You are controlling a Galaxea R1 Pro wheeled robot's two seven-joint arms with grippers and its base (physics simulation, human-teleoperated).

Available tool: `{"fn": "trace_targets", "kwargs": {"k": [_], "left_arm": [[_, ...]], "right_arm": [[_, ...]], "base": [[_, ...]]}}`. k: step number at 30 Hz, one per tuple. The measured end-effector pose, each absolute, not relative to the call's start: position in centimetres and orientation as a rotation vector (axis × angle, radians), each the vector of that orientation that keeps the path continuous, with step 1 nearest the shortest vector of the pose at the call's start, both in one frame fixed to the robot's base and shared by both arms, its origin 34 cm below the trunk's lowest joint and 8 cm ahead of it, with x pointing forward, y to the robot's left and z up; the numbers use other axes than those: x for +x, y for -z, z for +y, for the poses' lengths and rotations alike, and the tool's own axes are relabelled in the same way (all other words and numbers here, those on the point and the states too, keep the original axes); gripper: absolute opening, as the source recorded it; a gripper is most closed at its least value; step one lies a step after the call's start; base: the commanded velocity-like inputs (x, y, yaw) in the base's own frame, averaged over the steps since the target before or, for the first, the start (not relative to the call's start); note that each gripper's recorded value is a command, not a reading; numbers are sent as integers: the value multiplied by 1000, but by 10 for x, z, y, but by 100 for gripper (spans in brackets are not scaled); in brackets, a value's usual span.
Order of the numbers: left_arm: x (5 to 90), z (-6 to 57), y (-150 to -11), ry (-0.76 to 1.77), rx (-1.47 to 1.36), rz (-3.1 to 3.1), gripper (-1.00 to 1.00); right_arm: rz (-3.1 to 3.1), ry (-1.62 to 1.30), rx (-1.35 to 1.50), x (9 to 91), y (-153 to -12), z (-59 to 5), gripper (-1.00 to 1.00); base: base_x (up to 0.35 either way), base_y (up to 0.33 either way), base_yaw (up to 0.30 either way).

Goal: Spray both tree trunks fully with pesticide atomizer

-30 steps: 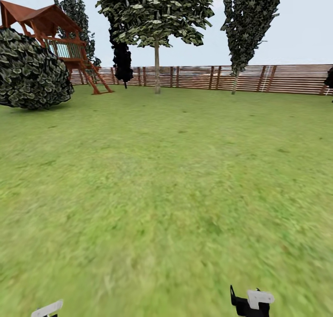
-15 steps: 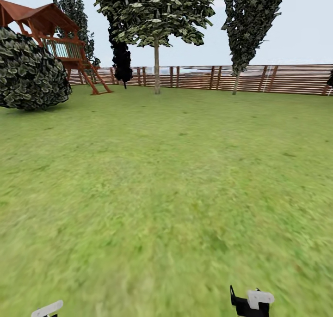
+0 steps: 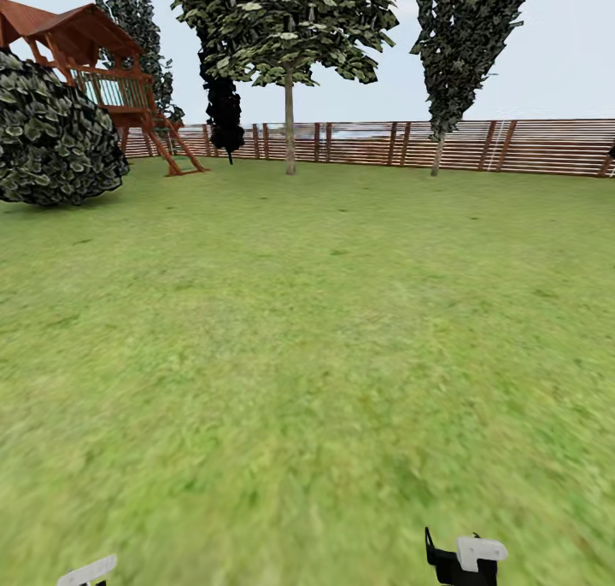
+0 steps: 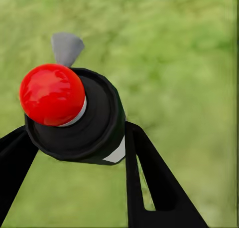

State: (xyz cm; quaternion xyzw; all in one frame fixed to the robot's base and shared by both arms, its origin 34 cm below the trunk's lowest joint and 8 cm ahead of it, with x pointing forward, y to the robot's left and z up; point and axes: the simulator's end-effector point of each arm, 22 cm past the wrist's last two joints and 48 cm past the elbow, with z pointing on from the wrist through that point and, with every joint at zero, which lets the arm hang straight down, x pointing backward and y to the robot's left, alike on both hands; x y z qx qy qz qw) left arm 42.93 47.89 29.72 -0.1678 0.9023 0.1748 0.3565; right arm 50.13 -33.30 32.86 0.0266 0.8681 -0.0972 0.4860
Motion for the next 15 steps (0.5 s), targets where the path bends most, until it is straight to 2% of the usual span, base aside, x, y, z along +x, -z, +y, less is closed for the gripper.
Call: {"fn": "trace_targets", "kwargs": {"k": [15], "left_arm": [[429, 479, -297, -452, -433, 2329, -100]], "right_arm": [[2112, 237, 65, 501, -329, -333, 100]], "base": [[340, 0, 0]]}}
